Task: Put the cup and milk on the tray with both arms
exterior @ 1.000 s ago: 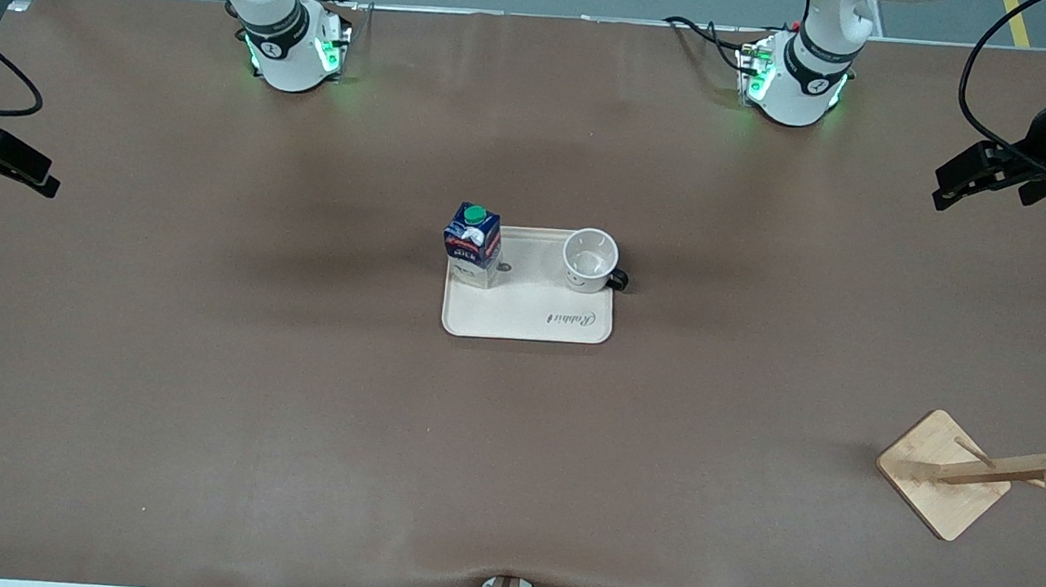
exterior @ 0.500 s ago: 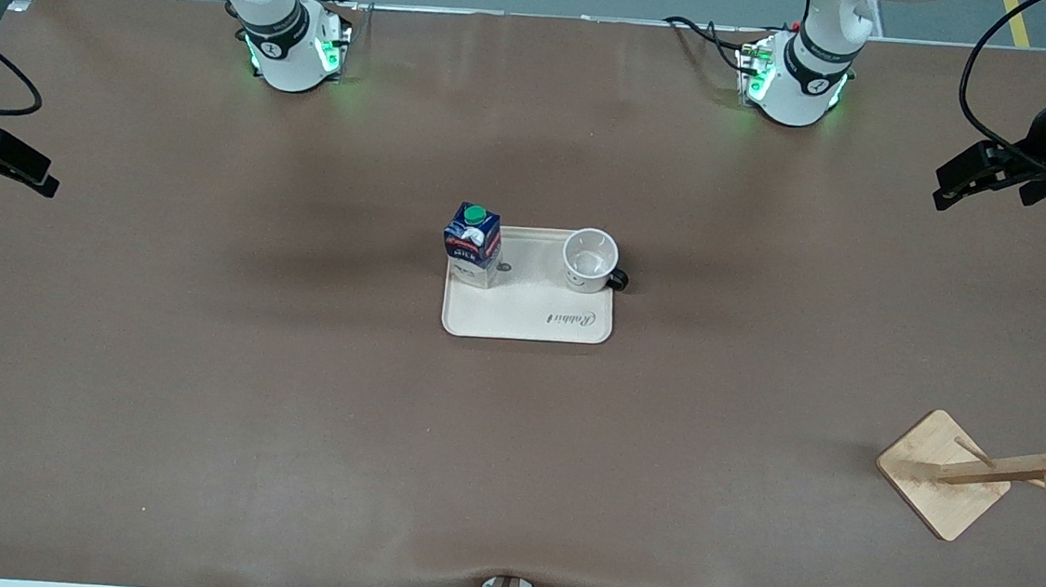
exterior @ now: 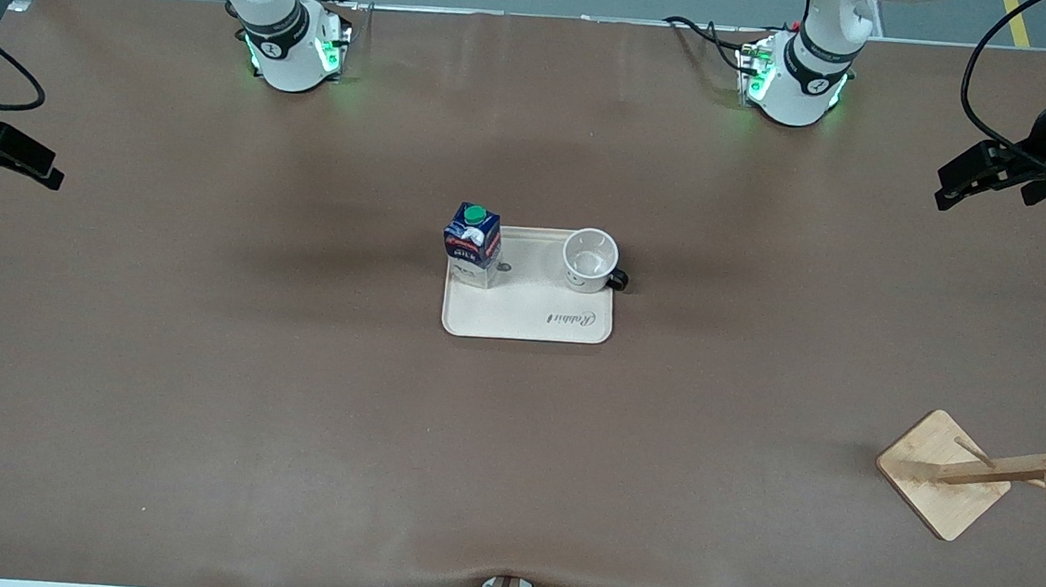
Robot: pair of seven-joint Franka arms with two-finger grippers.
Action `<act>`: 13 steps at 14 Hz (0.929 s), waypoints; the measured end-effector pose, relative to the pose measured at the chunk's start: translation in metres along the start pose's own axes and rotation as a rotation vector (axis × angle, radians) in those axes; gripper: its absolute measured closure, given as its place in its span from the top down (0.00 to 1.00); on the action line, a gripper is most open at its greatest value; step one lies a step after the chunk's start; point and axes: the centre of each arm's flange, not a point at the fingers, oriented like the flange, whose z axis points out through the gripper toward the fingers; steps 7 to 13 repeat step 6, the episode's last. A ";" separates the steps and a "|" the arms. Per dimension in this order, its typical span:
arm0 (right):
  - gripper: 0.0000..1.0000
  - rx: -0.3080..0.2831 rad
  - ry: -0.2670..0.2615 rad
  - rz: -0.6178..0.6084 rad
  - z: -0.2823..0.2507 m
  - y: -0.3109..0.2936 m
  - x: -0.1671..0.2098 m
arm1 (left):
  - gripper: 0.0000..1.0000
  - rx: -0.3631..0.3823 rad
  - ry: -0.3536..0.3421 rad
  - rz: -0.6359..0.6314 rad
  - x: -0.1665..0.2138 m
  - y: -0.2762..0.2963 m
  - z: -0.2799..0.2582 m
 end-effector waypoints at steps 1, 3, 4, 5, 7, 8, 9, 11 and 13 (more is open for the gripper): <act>1.00 0.000 -0.011 -0.003 0.000 -0.001 -0.002 | 1.00 0.000 0.001 0.001 0.000 0.000 0.000; 1.00 0.000 -0.014 -0.008 -0.001 -0.004 -0.003 | 1.00 0.000 0.002 0.002 0.000 0.001 -0.001; 1.00 0.000 -0.015 -0.010 -0.001 -0.005 -0.003 | 1.00 -0.001 0.006 0.004 0.000 0.002 -0.003; 1.00 0.000 -0.015 -0.009 -0.001 -0.005 -0.003 | 1.00 -0.002 0.011 0.005 0.000 0.002 -0.005; 1.00 0.000 -0.015 -0.009 -0.001 -0.005 -0.003 | 1.00 -0.003 0.015 0.005 0.000 0.003 -0.007; 1.00 0.000 -0.015 -0.009 -0.001 -0.005 -0.003 | 1.00 -0.003 0.015 0.005 0.000 0.003 -0.007; 1.00 0.000 -0.015 -0.009 -0.001 -0.005 -0.003 | 1.00 -0.003 0.015 0.005 0.000 0.003 -0.007; 1.00 0.000 -0.015 -0.009 -0.001 -0.005 -0.003 | 1.00 -0.003 0.015 0.005 0.000 0.003 -0.007; 1.00 0.000 -0.015 -0.009 -0.001 -0.005 -0.003 | 1.00 -0.003 0.015 0.005 0.000 0.003 -0.007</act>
